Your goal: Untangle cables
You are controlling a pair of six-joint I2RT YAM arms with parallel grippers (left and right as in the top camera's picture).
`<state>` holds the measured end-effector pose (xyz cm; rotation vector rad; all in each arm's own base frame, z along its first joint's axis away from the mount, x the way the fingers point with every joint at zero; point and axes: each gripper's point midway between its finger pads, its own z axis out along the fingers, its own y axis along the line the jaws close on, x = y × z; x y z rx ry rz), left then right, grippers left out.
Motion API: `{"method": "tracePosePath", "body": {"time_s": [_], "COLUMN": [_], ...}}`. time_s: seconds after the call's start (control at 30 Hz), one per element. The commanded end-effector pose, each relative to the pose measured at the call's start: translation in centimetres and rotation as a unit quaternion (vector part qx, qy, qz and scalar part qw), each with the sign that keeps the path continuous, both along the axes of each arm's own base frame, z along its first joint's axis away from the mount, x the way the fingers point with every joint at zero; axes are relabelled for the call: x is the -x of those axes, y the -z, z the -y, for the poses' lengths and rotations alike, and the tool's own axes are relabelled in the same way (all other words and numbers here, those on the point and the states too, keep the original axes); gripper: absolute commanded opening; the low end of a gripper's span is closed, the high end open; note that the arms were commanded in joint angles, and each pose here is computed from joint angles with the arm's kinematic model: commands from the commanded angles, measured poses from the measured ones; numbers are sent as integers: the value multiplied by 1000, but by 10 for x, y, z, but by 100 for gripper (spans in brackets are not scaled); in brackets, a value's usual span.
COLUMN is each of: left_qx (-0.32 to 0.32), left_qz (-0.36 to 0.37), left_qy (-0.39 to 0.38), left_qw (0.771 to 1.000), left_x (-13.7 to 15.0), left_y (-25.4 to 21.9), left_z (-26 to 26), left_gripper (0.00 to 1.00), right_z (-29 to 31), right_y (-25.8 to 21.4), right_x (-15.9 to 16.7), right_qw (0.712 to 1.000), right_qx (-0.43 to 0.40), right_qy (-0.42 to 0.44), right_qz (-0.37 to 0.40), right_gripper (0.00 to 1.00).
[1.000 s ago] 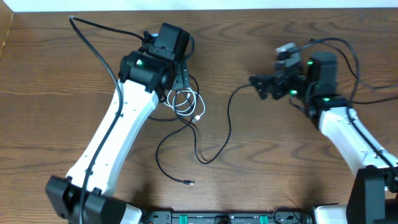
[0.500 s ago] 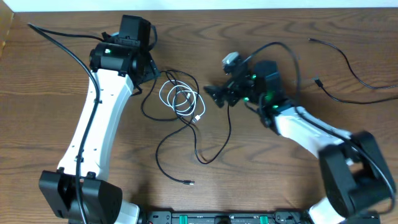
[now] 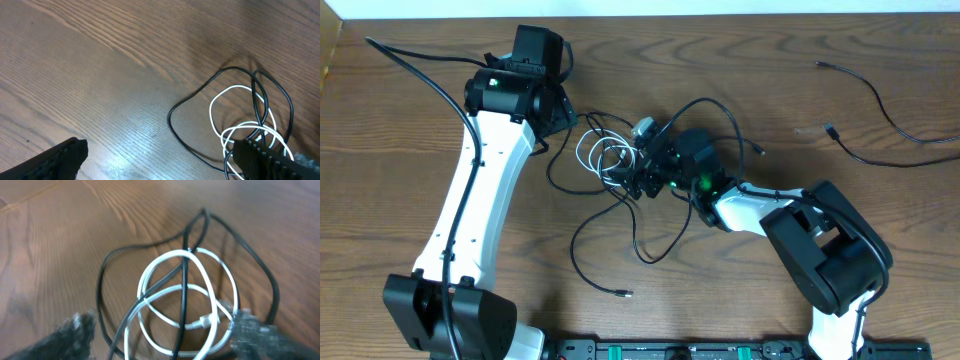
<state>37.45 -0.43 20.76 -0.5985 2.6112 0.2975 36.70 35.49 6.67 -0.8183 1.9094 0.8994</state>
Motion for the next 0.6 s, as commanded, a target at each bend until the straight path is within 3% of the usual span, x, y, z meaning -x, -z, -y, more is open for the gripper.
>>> {"method": "tracePosePath", "body": {"time_s": [0.0,0.13,0.2,0.37,0.57], "left_qx": [-7,-7,-7,-7,-7], "left_qz": [-1,-1,-1,-1,-1], "left_qy": [-2,-2,-2,-2,-2], "left_qw": [1000,1000,1000,1000,1000], "left_x": [1,1,1,1,1], "left_y": [-1,-1,-1,-1,-1], "left_z": [-4,-4,-4,-4,-4], "left_gripper": [98,98,98,98,98], "right_z": [3,3,3,1,-4], "right_y": [9,8,9,-4,-39], "right_x": [-3,-4,-4,-9,-9], "right_qw": [1000,1000,1000,998,995], "right_qx": [7,6,6,-39,-99], "right_qy": [16,17,17,38,10], "right_qz": [-13,-11,-12,-39,-27], "right_gripper": [67,38,15,1,1]}}
